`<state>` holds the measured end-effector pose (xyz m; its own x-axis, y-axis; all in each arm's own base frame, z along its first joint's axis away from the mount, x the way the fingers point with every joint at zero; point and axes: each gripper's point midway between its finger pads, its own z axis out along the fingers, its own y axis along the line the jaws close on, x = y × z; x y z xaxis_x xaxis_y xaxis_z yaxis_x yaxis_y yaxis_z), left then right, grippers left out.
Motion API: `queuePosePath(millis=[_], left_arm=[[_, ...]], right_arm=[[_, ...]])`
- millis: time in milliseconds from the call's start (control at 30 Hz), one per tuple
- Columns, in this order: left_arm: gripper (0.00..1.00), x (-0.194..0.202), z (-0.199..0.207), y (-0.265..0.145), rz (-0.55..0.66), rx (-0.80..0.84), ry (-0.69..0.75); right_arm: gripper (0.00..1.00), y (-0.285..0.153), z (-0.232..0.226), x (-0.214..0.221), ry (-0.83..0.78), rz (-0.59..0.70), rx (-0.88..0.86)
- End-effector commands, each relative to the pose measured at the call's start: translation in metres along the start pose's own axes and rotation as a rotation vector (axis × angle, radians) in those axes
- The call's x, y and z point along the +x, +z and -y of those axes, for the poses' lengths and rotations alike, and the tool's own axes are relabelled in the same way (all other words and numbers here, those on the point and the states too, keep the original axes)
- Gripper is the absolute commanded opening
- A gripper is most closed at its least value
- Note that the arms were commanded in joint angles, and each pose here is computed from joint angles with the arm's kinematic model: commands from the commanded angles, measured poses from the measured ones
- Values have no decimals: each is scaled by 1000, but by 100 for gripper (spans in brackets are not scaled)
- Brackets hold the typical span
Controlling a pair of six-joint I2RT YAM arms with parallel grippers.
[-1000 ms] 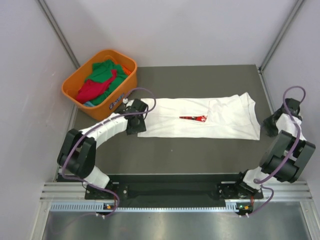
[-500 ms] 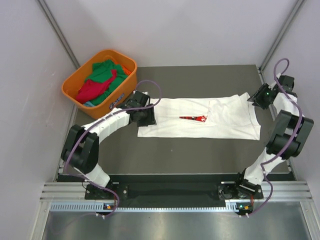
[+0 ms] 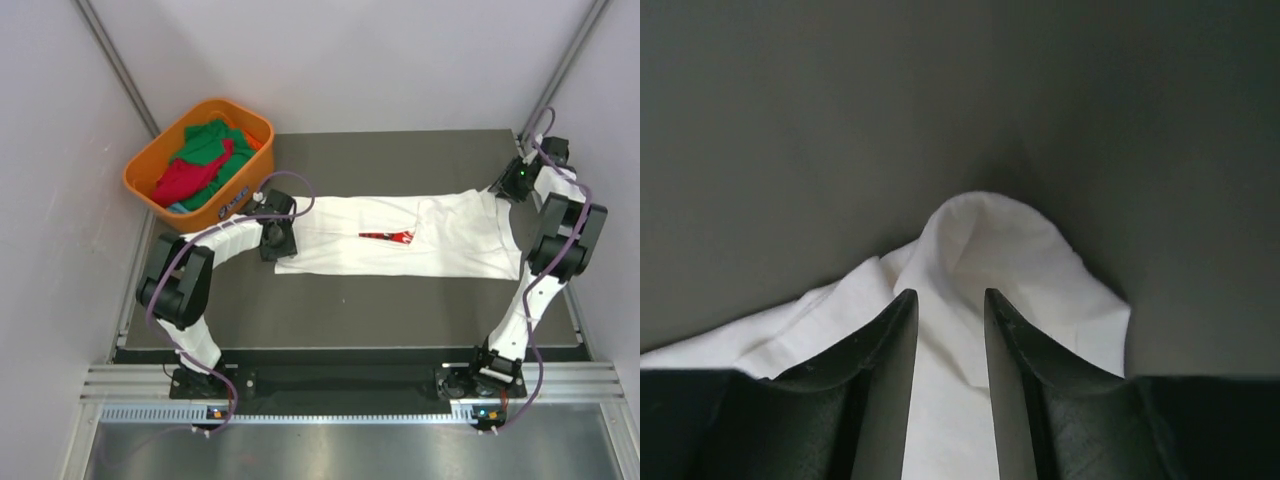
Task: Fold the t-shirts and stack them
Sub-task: Fold the tshirt
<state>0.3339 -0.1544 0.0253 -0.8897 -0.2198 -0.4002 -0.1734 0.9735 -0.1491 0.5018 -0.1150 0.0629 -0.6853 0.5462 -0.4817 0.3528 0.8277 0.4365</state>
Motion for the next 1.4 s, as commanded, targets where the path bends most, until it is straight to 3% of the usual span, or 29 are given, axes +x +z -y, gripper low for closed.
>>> queuePosePath(millis=[0, 500, 600, 733, 833, 933, 1100, 1267, 1367], left_arm=[[52, 18, -46, 15, -26, -212, -11], [49, 18, -50, -20, -33, -210, 17], [48, 13, -49, -38, 1, -198, 23], [47, 13, -46, -56, 29, -153, 14], [45, 18, -29, -55, 28, -33, 17], [42, 24, 10, -58, 5, 204, 57], [41, 18, 52, -68, -17, 410, 76], [42, 11, 42, -46, -37, 296, 61], [44, 17, 27, -35, -60, 204, 60]], right_arm=[[33, 16, 10, -18, -54, 26, 82], [28, 42, 9, -30, -43, 36, 87], [32, 24, -8, -42, -41, 74, 98], [46, -9, -19, -56, -20, 131, 168], [53, -37, -21, -59, 59, 164, 235], [53, -64, -11, -46, 188, 159, 337], [55, -102, -3, -4, 382, 117, 456], [56, -113, 9, 59, 564, -8, 547], [56, -125, 25, 86, 635, -17, 624]])
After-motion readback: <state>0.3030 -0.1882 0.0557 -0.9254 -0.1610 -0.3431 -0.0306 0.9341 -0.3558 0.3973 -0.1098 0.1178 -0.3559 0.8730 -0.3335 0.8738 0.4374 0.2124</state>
